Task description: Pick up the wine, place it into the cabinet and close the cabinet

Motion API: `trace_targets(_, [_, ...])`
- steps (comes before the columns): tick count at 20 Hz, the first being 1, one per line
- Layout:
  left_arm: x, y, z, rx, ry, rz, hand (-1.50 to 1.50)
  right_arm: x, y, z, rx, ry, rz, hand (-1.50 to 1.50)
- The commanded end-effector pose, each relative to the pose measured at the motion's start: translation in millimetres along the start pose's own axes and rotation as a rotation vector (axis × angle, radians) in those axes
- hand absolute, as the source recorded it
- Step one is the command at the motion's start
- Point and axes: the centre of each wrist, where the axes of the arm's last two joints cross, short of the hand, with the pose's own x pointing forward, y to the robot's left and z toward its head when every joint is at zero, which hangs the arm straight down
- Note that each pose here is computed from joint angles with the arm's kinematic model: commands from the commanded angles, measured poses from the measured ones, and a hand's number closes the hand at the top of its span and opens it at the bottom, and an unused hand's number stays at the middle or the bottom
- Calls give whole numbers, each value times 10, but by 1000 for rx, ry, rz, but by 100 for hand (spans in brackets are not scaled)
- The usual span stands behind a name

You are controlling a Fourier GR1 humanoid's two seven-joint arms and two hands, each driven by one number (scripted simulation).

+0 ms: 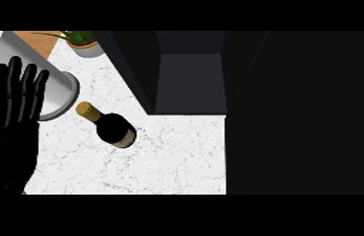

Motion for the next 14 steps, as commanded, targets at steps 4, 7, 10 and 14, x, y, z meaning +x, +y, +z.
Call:
trace_targets(4, [-131,-364,3,-152,4,37,-150,96,82,270,-3,-13,-65,-150])
trace_targets(7, [-235,-528,231,-185,166,327,-150,38,167,285,173,114,-140,-150])
trace_targets(10, [-180,-656,335,-207,206,360,-150,248,142,364,189,121,-155,-150])
trace_targets(14, [5,-676,265,-211,220,383,-150,548,15,446,192,132,-146,-150])
